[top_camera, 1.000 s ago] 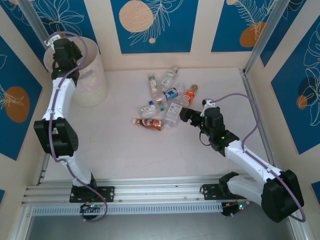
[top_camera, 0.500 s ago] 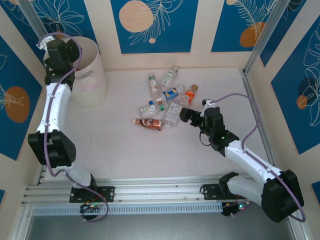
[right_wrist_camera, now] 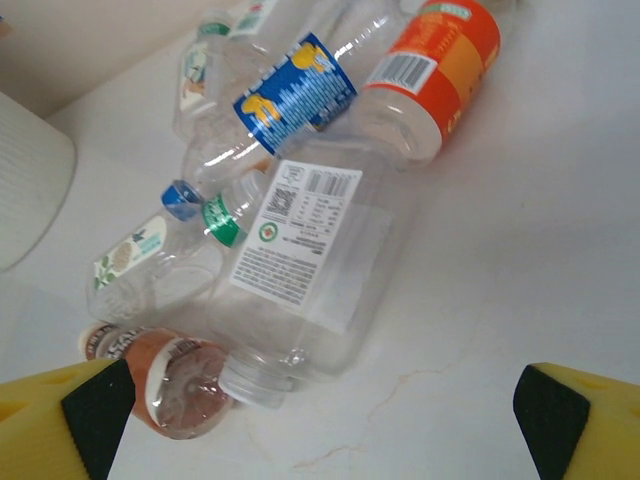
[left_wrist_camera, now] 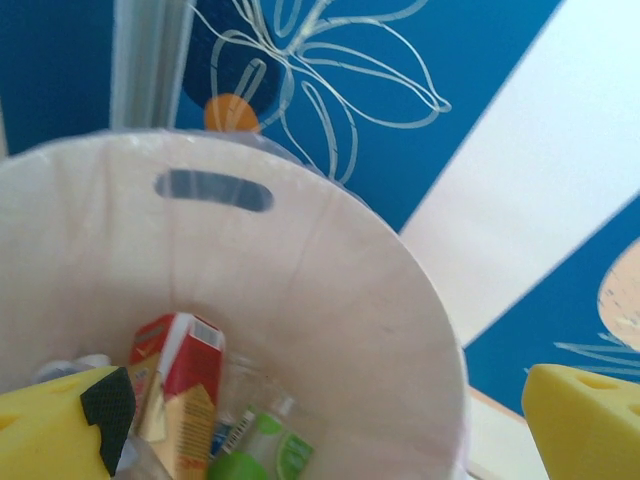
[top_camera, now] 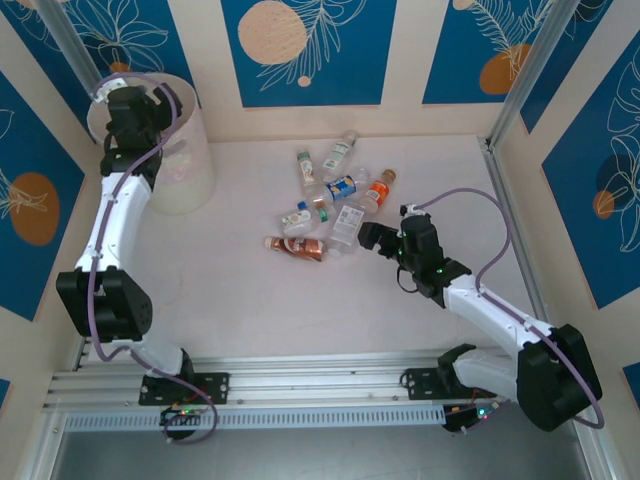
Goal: Put the plastic bottles in the bin
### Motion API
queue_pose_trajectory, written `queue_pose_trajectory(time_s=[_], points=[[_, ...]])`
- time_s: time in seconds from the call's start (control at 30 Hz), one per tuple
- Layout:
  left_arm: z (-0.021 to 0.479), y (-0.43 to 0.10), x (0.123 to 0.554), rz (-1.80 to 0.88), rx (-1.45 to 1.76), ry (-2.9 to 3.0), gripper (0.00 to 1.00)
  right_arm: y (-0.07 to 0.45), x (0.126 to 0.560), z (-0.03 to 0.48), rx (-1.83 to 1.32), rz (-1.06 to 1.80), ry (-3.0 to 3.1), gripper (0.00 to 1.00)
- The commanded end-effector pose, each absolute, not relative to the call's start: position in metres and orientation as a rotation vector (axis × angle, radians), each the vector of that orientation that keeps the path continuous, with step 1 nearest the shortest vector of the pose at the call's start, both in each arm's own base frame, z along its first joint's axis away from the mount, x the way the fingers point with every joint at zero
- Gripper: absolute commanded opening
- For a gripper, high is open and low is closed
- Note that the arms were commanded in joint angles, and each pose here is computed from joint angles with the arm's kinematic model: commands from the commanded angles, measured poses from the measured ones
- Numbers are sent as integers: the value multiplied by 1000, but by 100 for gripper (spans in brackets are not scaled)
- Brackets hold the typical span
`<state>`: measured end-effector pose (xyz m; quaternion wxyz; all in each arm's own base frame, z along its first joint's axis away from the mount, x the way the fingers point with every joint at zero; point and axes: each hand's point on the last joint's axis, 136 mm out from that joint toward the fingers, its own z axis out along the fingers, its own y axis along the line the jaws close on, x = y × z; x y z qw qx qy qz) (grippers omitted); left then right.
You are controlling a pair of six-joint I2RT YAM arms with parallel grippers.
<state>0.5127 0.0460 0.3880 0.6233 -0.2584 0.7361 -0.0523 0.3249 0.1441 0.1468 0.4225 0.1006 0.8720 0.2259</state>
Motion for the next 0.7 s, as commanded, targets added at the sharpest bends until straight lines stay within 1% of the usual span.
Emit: queue_pose_trajectory(time_s=[0.0,0.13,0.23,0.37,0.53,0.67], points=[[409,4,504,-219,-491,1666,100,141,334,149,358,554,2194,100],[410,-42,496,-308,-383,1687,100,148,336,126,473,583,2265,100],[409,-74,487,-402,-310,1673,100,169,344,122,442,636,2296,100],[384,-104,472,-526,-272,1717,100,189,361,121,404,590,2336,100],[333,-124,453,-631,-260,1817,100,201,376,96,447,379,2458,100],[299,-116,435,-576,-281,1912,100,216,383,76,388,268,2546,99]])
